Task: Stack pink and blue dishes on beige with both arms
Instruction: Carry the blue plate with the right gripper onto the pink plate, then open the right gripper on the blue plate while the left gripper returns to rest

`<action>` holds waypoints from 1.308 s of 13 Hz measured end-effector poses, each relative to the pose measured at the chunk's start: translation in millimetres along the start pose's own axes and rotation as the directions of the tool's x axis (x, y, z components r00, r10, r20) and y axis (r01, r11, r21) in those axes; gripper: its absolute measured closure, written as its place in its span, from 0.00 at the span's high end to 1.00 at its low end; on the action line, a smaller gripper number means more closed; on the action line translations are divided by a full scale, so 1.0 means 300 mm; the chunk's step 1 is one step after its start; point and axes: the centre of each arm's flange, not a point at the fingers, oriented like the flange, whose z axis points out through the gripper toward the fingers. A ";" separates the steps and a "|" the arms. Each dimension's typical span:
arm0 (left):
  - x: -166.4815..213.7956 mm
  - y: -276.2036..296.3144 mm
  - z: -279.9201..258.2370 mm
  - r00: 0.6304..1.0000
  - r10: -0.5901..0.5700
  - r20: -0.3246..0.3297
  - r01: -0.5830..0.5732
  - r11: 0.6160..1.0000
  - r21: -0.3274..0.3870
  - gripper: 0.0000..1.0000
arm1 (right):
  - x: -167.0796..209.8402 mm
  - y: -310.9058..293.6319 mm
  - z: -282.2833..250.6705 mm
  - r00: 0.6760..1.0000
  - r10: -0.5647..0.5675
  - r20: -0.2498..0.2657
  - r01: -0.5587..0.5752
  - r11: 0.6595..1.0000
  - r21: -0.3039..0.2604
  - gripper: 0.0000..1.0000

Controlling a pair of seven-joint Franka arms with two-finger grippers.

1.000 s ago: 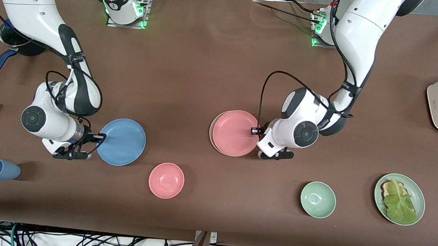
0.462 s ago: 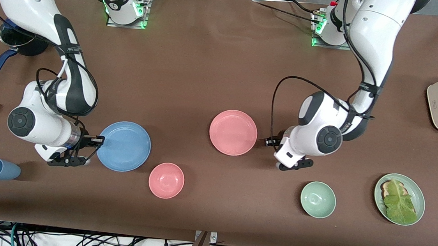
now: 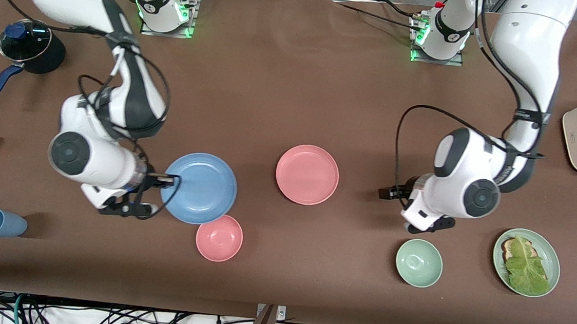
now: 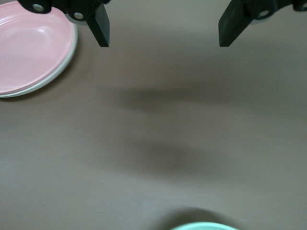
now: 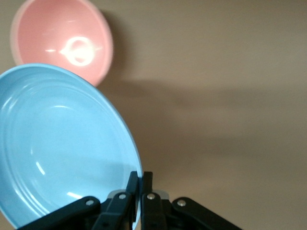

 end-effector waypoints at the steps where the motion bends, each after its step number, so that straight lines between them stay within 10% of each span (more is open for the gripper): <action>1: 0.011 -0.066 -0.027 1.000 0.018 0.007 -0.018 1.000 0.018 1.00 | -0.040 -0.107 0.003 1.000 0.031 0.002 -0.031 1.000 0.000 0.05; 8: 0.044 -0.417 -0.180 0.996 0.084 0.032 -0.087 0.990 0.107 1.00 | -0.381 -0.724 0.091 0.981 0.192 -0.011 -0.192 0.981 -0.001 0.05; 17: -0.307 -0.528 -0.731 0.978 0.101 -0.182 -0.084 0.991 0.103 1.00 | -0.404 -0.828 0.407 0.971 0.239 -0.021 -0.239 0.971 0.020 0.05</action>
